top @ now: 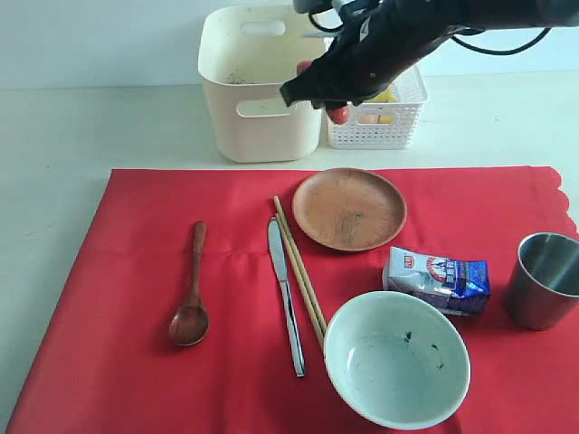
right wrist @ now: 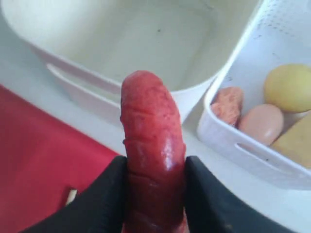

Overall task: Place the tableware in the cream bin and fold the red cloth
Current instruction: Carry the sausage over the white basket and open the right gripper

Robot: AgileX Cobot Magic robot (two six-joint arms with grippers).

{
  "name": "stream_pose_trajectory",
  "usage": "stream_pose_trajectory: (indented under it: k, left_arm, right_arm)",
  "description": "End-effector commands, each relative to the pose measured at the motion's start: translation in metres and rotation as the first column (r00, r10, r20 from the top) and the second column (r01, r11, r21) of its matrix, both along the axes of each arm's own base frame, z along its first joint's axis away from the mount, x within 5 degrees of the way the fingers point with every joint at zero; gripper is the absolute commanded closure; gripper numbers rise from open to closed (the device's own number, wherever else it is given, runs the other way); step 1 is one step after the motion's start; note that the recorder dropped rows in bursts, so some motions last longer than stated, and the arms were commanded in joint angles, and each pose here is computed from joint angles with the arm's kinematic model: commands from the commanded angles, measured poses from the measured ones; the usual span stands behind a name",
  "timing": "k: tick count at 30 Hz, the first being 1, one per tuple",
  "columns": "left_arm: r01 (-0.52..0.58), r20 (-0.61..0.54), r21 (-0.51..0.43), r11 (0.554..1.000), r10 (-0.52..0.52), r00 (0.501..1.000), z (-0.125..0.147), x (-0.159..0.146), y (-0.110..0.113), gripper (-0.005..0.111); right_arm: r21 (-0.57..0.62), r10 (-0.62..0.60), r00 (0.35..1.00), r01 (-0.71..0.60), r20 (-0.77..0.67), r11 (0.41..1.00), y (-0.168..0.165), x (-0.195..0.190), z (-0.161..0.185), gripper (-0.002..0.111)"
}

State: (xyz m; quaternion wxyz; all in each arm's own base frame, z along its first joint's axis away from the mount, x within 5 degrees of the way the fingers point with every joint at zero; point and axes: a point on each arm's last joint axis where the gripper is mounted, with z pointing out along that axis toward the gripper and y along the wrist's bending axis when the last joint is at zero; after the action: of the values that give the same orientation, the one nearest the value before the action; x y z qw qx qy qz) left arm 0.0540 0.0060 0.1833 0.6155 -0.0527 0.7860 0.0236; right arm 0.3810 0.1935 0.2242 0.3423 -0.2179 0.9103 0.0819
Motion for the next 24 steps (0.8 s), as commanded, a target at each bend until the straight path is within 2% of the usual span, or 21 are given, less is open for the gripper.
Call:
stream_pose_trajectory:
  k: [1, 8, 12, 17, 24]
  left_arm:
    - [-0.004, 0.012, -0.003, 1.0, 0.004, 1.0, 0.001, 0.0, 0.0, 0.105]
    - [-0.004, 0.012, -0.003, 1.0, 0.004, 1.0, 0.001, 0.0, 0.0, 0.105]
    - [-0.004, 0.012, -0.003, 1.0, 0.004, 1.0, 0.001, 0.0, 0.0, 0.105]
    - [-0.004, 0.012, -0.003, 1.0, 0.004, 1.0, 0.001, 0.0, 0.0, 0.105]
    - [-0.004, 0.012, -0.003, 1.0, 0.004, 1.0, 0.001, 0.0, 0.0, 0.105]
  right_arm:
    - [0.045, -0.05, 0.993, 0.045, 0.111, 0.998, -0.018, 0.015, 0.011, 0.108]
    - [0.117, -0.129, 0.959, 0.102, 0.252, 0.988, -0.044, 0.035, 0.022, 0.108]
    - [0.138, -0.167, 0.941, 0.131, 0.294, 0.982, -0.057, 0.047, 0.017, 0.108]
    - [0.139, -0.207, 0.939, 0.174, 0.275, 0.975, -0.069, 0.063, -0.004, 0.108]
    - [0.148, -0.232, 0.942, 0.2, 0.241, 0.968, -0.066, 0.089, -0.029, 0.108]
